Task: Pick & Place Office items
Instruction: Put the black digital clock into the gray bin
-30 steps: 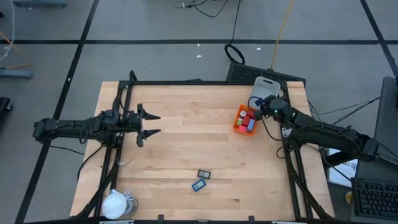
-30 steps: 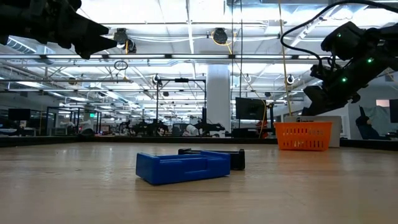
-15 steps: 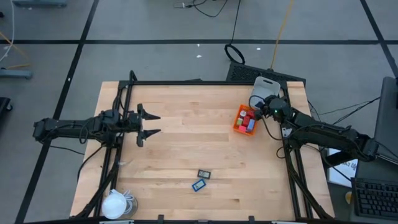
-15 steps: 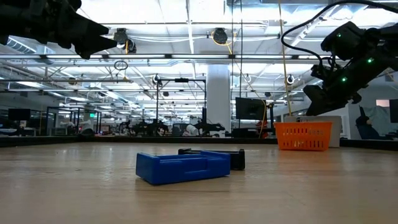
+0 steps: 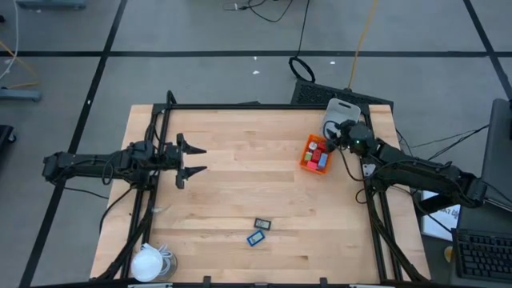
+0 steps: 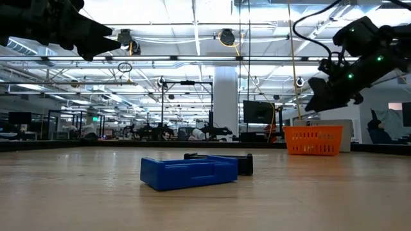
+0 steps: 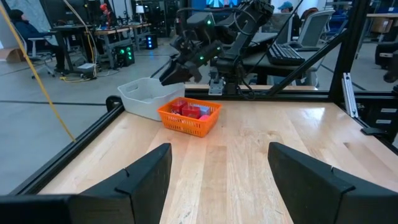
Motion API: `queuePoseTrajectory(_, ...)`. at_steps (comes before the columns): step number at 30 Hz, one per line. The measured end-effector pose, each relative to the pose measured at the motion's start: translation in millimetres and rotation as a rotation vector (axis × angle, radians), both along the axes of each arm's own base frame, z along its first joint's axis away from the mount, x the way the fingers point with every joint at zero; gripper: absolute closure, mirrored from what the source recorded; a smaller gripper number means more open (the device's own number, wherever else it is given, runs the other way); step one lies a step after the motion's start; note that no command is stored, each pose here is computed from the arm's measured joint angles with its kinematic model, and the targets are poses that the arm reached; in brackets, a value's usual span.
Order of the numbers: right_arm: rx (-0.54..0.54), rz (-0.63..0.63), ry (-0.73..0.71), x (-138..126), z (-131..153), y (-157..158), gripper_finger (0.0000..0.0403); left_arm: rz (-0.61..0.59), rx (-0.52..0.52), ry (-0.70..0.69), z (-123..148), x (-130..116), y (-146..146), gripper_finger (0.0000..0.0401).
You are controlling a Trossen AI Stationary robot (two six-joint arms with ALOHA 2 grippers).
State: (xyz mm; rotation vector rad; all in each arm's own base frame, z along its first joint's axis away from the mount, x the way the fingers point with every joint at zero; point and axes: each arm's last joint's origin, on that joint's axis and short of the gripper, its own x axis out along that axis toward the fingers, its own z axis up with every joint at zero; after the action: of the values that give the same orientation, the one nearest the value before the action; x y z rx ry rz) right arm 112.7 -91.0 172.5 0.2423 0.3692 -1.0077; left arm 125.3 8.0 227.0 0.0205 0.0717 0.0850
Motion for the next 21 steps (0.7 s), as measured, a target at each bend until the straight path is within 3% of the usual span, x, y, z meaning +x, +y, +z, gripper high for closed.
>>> queuePoseTrajectory(3,0.01,0.148,-0.081,6,5,1,0.023,0.0,0.0,0.0,0,0,0,0.013)
queuePoseTrajectory(8,0.09,0.546,-0.207,17,11,14,0.023,0.0,0.0,0.0,0,0,0,0.013)
queuePoseTrajectory(11,0.107,0.712,-0.25,25,14,26,0.0228,0.0,0.0,0.0,0,0,0,0.013)
queuePoseTrajectory(21,-0.053,1.168,-0.475,54,22,88,0.0225,0.0,0.0,0.0,0,0,0,0.013)
